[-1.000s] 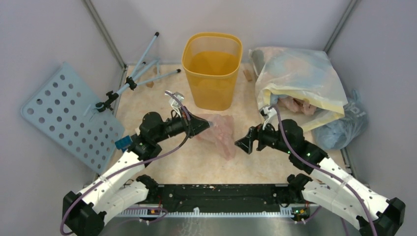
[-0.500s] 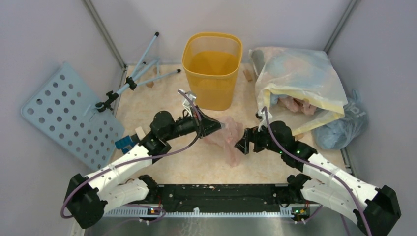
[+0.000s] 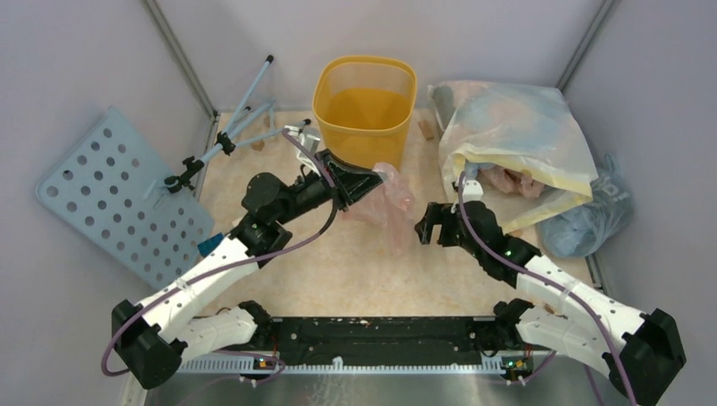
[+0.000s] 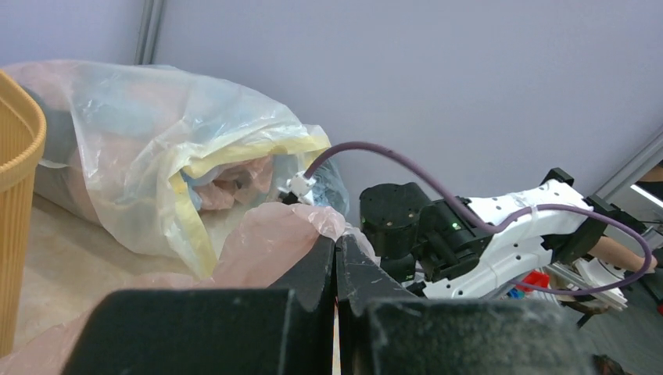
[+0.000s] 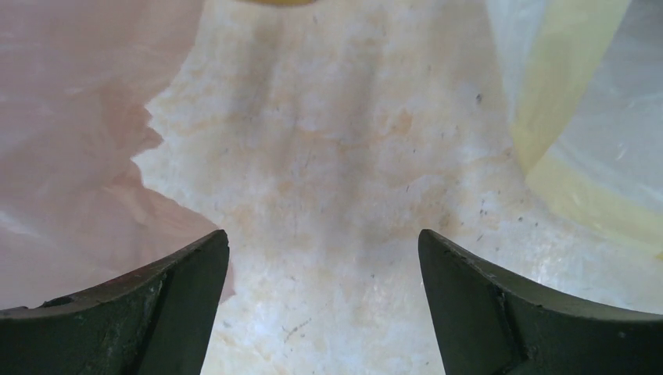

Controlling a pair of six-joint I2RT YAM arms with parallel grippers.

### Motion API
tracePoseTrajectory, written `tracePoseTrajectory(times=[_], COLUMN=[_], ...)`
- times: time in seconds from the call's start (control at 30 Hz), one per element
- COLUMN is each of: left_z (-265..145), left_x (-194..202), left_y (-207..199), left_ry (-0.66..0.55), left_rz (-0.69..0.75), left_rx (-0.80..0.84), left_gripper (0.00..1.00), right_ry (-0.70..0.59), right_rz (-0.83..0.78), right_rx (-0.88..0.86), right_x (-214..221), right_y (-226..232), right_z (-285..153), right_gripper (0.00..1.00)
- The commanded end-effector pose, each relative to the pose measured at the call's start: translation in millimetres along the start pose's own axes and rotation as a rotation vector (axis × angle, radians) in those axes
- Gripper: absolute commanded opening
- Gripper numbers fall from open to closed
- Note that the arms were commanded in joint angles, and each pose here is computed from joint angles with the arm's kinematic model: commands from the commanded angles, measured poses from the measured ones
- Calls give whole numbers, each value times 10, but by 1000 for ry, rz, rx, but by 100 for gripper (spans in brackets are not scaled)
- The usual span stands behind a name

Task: Put the trash bags into the trash bin

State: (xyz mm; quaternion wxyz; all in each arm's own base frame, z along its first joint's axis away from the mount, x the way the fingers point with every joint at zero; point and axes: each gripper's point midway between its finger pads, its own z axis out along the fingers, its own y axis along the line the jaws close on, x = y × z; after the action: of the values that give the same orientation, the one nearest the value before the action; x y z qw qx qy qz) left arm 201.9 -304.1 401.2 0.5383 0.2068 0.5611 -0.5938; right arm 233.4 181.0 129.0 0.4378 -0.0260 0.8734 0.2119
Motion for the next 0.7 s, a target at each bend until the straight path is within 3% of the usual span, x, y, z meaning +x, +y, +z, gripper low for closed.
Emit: tracePoseTrajectory(times=[0.0, 0.1, 0.23, 0.27, 0.37, 0.43, 0.67], left_z=[125, 148, 164, 161, 116, 56, -354], left_x=[26, 266, 574, 624, 697, 684, 497], left_y=[114, 282, 458, 487, 508, 490, 437], left_ry=[-17, 2, 45, 60, 107, 141, 208], left_rz=[-2, -56, -95, -97, -78, -37, 85], left_rx=[-9, -27, -55, -62, -81, -99, -249], left_gripper=[0, 5, 23, 29, 63, 74, 87], right_ry=[-156, -177, -187, -190, -205, -229, -223], right_rz=[26, 27, -11, -34, -113, -139, -149], right_rx=[75, 109, 54, 8, -151, -230, -333], right_x=[-537, -581, -585, -585, -576, -593, -630], right_y=[-27, -119, -73, -8, 217, 324, 528], right_z=[-97, -170, -313, -355, -518, -650, -734], right_gripper=[90, 91, 91, 91, 91, 91, 91])
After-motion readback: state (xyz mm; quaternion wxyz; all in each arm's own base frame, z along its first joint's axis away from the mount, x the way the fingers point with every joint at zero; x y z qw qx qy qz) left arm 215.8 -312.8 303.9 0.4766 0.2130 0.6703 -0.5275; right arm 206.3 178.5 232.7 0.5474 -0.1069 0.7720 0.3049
